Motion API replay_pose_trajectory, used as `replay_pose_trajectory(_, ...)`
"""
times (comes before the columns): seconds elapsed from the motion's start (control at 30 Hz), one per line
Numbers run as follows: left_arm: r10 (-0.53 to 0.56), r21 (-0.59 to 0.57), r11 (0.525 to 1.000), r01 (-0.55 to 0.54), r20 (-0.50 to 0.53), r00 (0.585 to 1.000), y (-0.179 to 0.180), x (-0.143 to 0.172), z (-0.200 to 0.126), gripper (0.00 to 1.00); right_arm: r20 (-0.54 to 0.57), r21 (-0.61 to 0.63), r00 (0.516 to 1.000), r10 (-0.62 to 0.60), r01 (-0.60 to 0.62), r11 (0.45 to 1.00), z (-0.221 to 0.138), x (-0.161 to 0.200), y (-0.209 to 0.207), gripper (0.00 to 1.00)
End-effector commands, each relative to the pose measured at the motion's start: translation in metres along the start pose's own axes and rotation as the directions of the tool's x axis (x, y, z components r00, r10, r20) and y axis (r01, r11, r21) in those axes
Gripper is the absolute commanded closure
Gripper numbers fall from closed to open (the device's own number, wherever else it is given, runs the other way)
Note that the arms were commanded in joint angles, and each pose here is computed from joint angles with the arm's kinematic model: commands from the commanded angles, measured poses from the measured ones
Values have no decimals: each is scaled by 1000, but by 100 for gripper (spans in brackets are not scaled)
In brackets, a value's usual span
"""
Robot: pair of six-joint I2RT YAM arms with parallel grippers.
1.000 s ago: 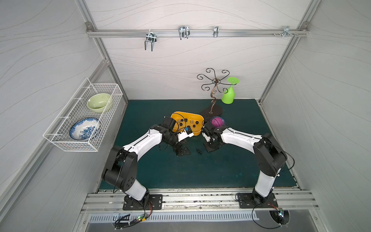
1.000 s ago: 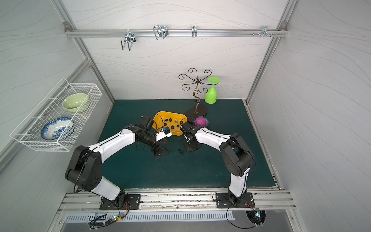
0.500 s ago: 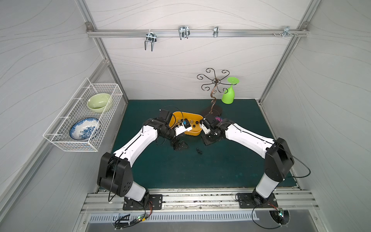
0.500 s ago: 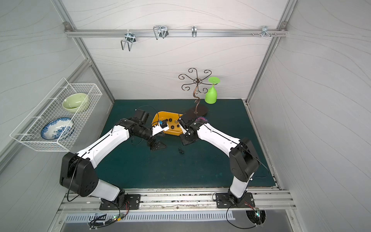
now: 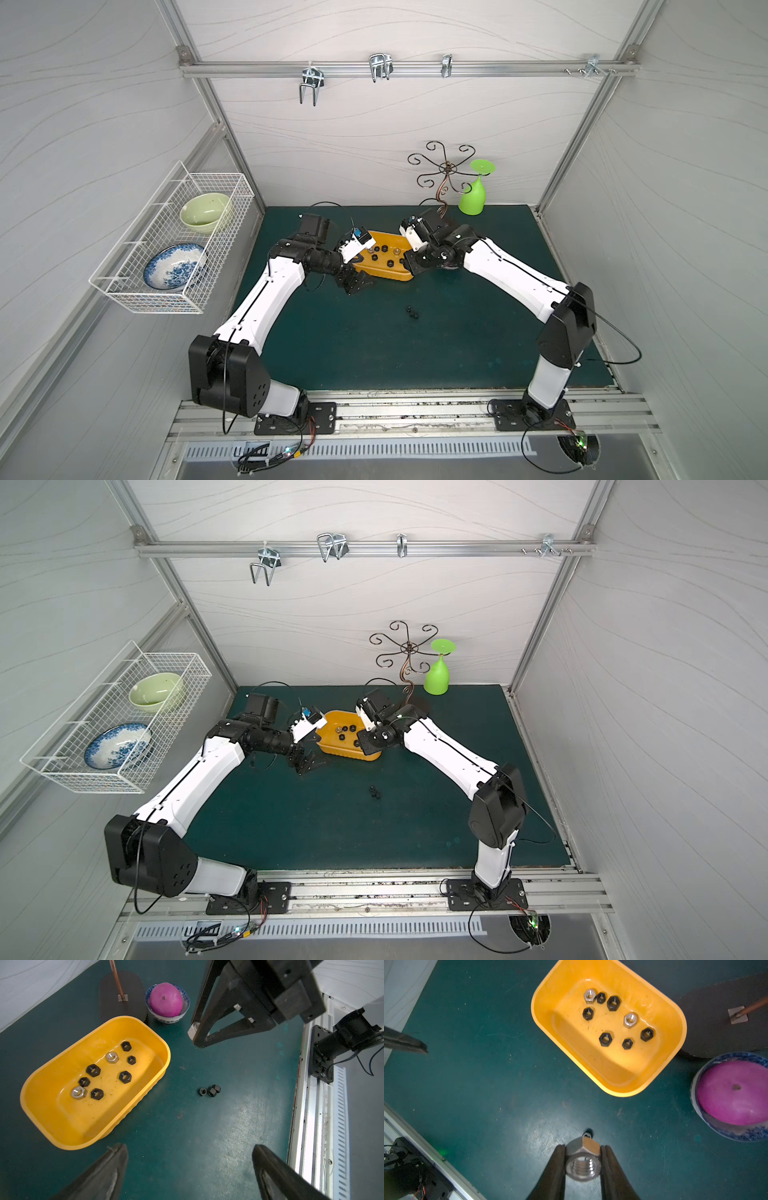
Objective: Put the nuts on the desktop into the storage box
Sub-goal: Pick up the nut from the center of the board.
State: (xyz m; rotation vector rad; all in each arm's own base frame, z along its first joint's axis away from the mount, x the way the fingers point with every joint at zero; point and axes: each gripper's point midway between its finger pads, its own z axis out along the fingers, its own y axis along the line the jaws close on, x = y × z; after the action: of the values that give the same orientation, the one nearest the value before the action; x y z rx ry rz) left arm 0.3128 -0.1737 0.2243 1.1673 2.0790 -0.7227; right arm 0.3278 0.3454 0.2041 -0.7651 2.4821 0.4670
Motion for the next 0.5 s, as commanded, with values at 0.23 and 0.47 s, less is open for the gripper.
replay_pose_trajectory(0.23, 54, -66, 997, -50, 60, 997, 20, -22, -7, 2, 24, -21, 999, -34, 35, 999, 36, -33, 10, 73)
replay_pose_trajectory(0.47, 52, -55, 997, -49, 55, 997, 32, -21, 3, 2, 15, -20, 999, -29, 29, 999, 63, -43, 3, 74)
